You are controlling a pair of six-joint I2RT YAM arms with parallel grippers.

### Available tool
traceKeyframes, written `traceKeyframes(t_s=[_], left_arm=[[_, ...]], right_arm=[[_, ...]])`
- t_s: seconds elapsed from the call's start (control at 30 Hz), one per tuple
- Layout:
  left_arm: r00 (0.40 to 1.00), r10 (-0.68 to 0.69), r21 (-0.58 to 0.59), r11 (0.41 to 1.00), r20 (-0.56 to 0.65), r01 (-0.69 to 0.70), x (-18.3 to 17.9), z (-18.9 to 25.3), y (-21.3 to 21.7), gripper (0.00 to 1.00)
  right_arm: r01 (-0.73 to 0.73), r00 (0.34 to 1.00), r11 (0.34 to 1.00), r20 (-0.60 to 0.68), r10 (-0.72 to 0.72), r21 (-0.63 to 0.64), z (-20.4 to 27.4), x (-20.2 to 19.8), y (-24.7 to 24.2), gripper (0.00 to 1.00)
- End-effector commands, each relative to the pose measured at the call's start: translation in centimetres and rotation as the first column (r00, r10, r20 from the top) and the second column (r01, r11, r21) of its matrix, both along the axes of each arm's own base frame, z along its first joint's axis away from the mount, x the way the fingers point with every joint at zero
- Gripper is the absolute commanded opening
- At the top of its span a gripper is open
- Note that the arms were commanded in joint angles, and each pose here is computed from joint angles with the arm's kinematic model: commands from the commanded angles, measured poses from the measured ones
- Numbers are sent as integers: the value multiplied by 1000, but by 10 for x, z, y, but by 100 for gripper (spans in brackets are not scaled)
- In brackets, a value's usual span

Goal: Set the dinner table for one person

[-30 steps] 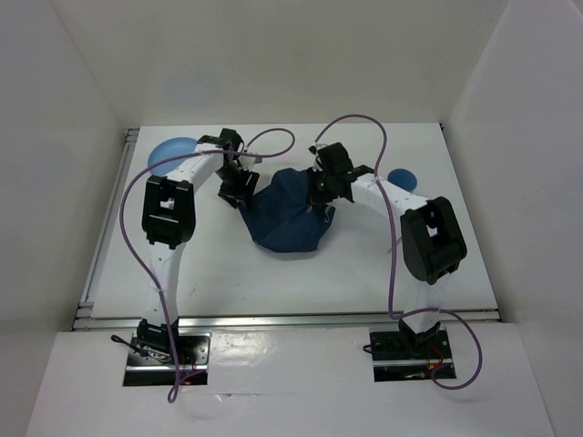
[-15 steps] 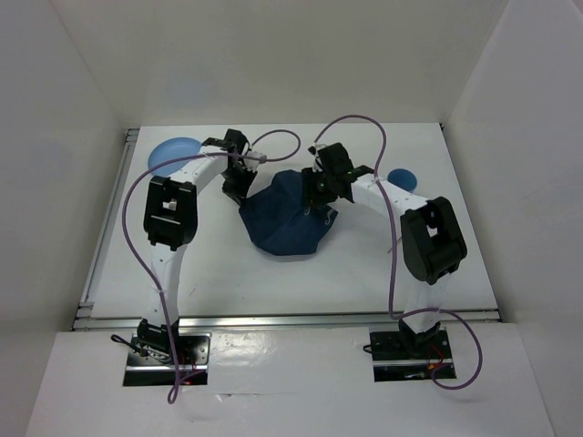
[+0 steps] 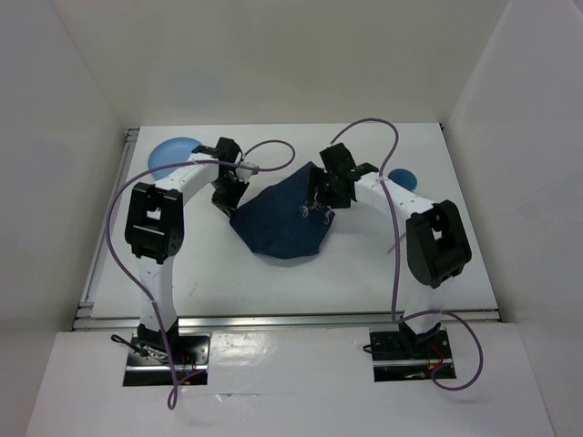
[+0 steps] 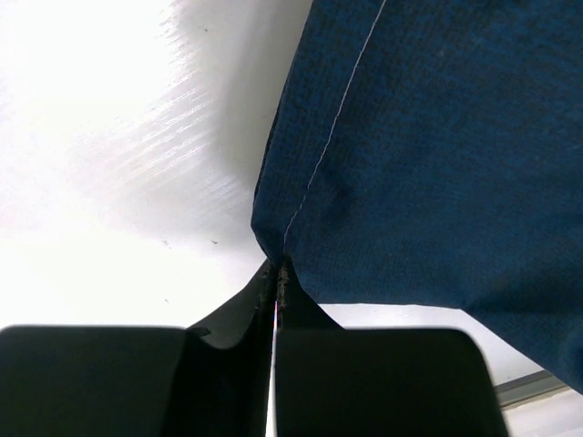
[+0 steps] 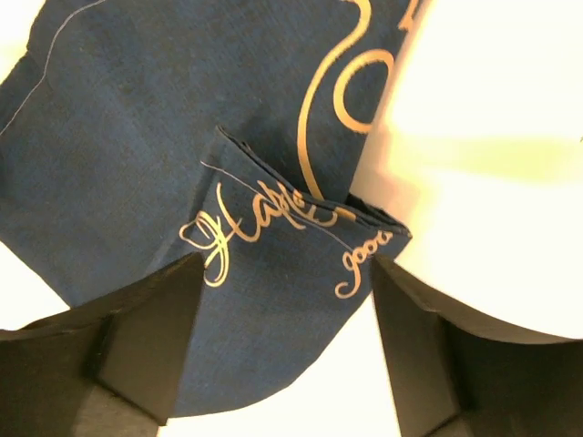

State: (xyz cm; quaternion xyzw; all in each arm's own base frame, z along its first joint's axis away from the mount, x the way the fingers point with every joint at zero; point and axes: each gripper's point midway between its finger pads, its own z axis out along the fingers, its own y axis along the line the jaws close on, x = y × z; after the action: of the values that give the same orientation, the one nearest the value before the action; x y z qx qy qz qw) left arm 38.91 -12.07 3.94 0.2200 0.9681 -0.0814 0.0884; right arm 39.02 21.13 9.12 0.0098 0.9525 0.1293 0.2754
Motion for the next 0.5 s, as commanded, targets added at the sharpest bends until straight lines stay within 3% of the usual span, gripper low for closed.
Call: traceKeyframes(t_s=[0.0, 0.13, 0.27, 0.47], left_arm=[[999, -23, -17, 1000, 40, 23, 0, 19, -2, 0], [998, -17, 10, 1000, 61, 16, 5, 19, 2, 0], [998, -20, -9, 1000, 65, 20, 6, 17, -2, 0], [997, -5, 15, 1000, 80, 4, 7, 18, 3, 0]], right_arm=[[50, 997, 998, 53, -53, 50, 29, 24, 4, 83], [33, 996, 994, 81, -41, 101, 42, 44, 20, 84], [17, 1000, 996, 0, -17, 91, 8, 43, 27, 83], [-61, 998, 995, -12, 62, 78, -22, 41, 31, 77]])
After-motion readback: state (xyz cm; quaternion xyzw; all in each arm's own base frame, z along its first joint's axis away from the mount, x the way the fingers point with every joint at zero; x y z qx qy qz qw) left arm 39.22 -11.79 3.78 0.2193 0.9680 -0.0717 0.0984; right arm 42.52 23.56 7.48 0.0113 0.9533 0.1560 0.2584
